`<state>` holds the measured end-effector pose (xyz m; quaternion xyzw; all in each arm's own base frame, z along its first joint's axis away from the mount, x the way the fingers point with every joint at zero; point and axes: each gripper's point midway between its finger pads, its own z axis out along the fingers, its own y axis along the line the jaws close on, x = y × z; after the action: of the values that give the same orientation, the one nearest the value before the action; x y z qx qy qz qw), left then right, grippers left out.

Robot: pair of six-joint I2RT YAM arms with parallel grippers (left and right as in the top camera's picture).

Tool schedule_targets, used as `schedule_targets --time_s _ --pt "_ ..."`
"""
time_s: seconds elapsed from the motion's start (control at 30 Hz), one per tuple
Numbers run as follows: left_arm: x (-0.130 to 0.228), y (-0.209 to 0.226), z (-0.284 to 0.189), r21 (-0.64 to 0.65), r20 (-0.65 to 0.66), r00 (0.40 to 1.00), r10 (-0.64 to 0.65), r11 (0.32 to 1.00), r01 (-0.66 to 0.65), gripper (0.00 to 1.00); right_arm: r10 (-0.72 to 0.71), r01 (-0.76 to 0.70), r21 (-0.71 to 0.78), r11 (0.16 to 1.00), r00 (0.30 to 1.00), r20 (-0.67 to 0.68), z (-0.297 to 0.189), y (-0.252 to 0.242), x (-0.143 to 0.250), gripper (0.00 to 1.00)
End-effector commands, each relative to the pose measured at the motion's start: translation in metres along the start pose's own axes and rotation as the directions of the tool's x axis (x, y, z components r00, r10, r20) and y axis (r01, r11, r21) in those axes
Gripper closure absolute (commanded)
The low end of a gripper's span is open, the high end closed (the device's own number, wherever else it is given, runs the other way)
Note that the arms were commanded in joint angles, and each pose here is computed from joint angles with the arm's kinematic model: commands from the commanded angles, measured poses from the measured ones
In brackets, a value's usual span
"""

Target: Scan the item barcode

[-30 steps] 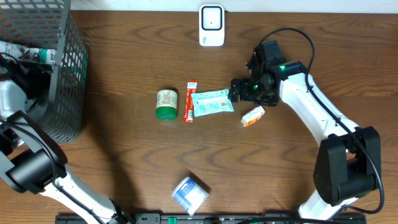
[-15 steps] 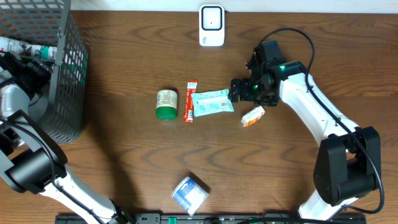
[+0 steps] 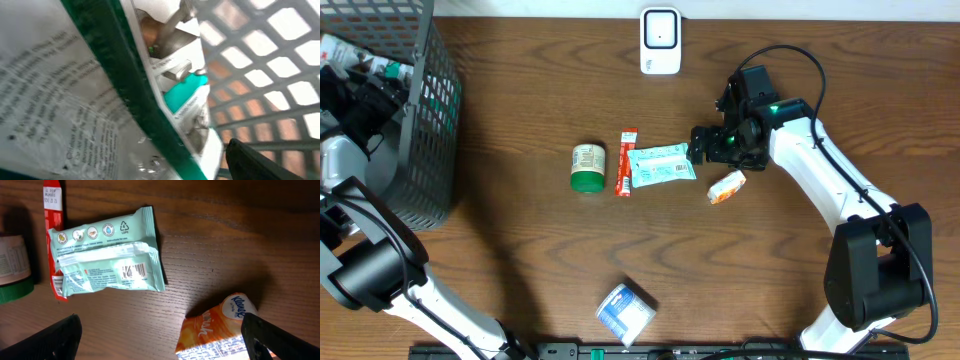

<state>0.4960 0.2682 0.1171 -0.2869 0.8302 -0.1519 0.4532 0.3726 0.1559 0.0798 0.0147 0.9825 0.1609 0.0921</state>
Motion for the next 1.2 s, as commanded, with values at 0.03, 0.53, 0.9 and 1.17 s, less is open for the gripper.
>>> schedule_targets --time_s 0.03,0.53,0.9,1.17 --pt "0.012 -0.010 0.009 0.067 -0.033 0.999 0.006 0.998 -0.004 0.21 0.004 -0.004 -0.001 1.000 1.000 0.021 -0.006 0.003 -0.004 0.01" --pt "-0.004 -0.012 0.028 -0.124 0.079 0.992 0.097 0.988 -0.087 0.17 0.004 -0.004 -0.001 1.000 1.000 0.021 -0.006 0.003 -0.004 0.01" --pt "0.013 -0.019 0.048 -0.103 0.054 0.993 0.106 0.990 -0.100 0.30 0.004 -0.004 -0.001 1.000 1.000 0.021 -0.006 0.003 -0.004 0.01" --pt "-0.014 -0.013 0.027 -0.076 0.121 0.993 0.010 0.997 -0.001 0.93 0.004 -0.004 -0.001 1.000 1.000 0.021 -0.006 0.003 -0.004 0.01"
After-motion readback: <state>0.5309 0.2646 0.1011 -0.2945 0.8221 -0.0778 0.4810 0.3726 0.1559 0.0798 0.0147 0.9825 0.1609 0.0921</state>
